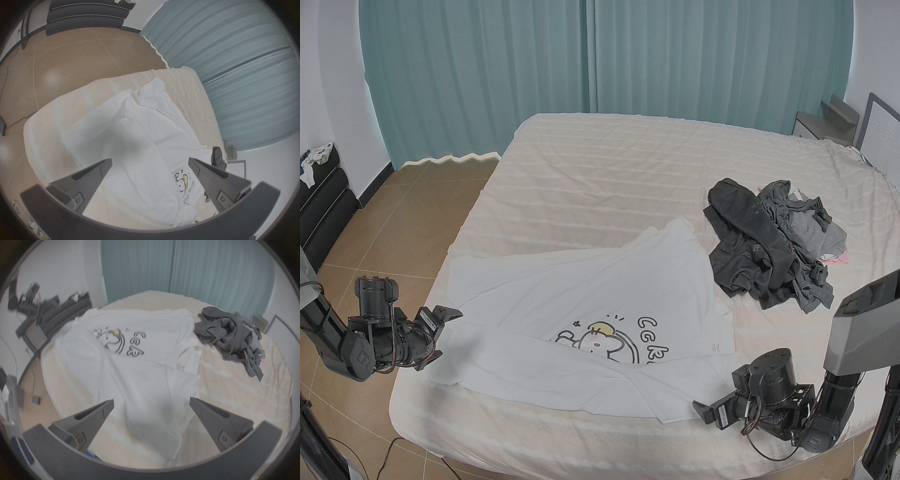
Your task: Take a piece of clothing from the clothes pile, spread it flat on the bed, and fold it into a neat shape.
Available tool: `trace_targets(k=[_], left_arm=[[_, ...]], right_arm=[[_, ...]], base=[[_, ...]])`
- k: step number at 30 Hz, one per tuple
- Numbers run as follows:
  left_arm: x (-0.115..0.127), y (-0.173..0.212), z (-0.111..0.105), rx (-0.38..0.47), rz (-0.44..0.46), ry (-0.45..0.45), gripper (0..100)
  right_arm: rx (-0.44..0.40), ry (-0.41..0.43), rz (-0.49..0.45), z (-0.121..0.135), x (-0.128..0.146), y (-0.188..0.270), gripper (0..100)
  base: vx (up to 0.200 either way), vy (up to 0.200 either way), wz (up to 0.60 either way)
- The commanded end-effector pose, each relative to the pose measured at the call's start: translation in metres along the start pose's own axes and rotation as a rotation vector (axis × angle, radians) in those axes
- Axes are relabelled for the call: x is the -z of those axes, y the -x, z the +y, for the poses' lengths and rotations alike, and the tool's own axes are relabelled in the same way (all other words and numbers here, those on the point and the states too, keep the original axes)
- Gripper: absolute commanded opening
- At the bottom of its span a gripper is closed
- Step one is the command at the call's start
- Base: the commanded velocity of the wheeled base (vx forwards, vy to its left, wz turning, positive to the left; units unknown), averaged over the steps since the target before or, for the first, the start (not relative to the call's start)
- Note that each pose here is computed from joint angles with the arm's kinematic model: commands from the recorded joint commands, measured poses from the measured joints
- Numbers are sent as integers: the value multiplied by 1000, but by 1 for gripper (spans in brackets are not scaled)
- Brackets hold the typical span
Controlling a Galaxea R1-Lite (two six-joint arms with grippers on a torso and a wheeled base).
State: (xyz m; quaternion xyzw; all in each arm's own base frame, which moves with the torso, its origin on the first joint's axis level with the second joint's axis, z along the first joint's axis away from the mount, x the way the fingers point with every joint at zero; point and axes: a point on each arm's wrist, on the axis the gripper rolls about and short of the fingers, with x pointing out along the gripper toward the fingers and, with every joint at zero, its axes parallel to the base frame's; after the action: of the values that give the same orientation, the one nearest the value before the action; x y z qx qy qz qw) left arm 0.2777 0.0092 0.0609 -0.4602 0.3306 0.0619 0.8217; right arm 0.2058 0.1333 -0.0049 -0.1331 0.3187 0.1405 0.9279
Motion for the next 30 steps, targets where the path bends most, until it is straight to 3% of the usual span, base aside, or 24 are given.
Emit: trace_targets(k=[1,2,3,4,6,9,10,13,14,16,20,21,26,30], left_arm=[[2,-1,0,-3,9,-3,100],[2,-2,0,-4,10,-3,100],[-1,-4,-1,-5,0,-3,100],[-1,-3,-1,-5,-4,-3,100],[-15,-1,0,-12,-66,5,100],[-20,1,3,-21,-82,-14,100],[-22,2,13,-63,-89,-118,100],[-21,3,16,-87,-95,-173,100],[-20,3,15,-108,-110,-210,100],[-17,2,13,-112,-103,-235,100],[-12,-6,17,-169,-63,-367,100],[-14,-11,20,-213,-64,-451,100],[-23,-33,37,-293,-26,-632,100],[-30,-46,44,-308,-8,-711,100]], right_arm=[[-14,-149,-119,-2,-16,11,100],[-17,-157,-124,-1,-16,11,100],[-30,-275,-153,-2,-19,13,100],[-29,-285,-155,-2,-20,13,100],[-59,-408,-138,-6,-15,15,100],[-81,-453,-118,-10,-11,17,100],[-160,-515,-108,-14,-6,24,100],[-218,-548,-120,-15,-6,30,100],[-294,-579,-107,-16,-3,37,100],[-323,-583,-88,-15,-1,38,100],[-325,-586,-82,-15,0,38,100],[-325,-584,-79,-15,0,38,100],[-329,-580,-81,-13,0,39,100],[-330,-577,-83,-12,0,39,100]], base=[[0,0,0],[0,0,0],[0,0,0],[0,0,0],[0,0,0],[0,0,0],[0,0,0],[0,0,0],[0,0,0],[0,0,0],[0,0,0],[0,0,0],[0,0,0],[0,0,0]])
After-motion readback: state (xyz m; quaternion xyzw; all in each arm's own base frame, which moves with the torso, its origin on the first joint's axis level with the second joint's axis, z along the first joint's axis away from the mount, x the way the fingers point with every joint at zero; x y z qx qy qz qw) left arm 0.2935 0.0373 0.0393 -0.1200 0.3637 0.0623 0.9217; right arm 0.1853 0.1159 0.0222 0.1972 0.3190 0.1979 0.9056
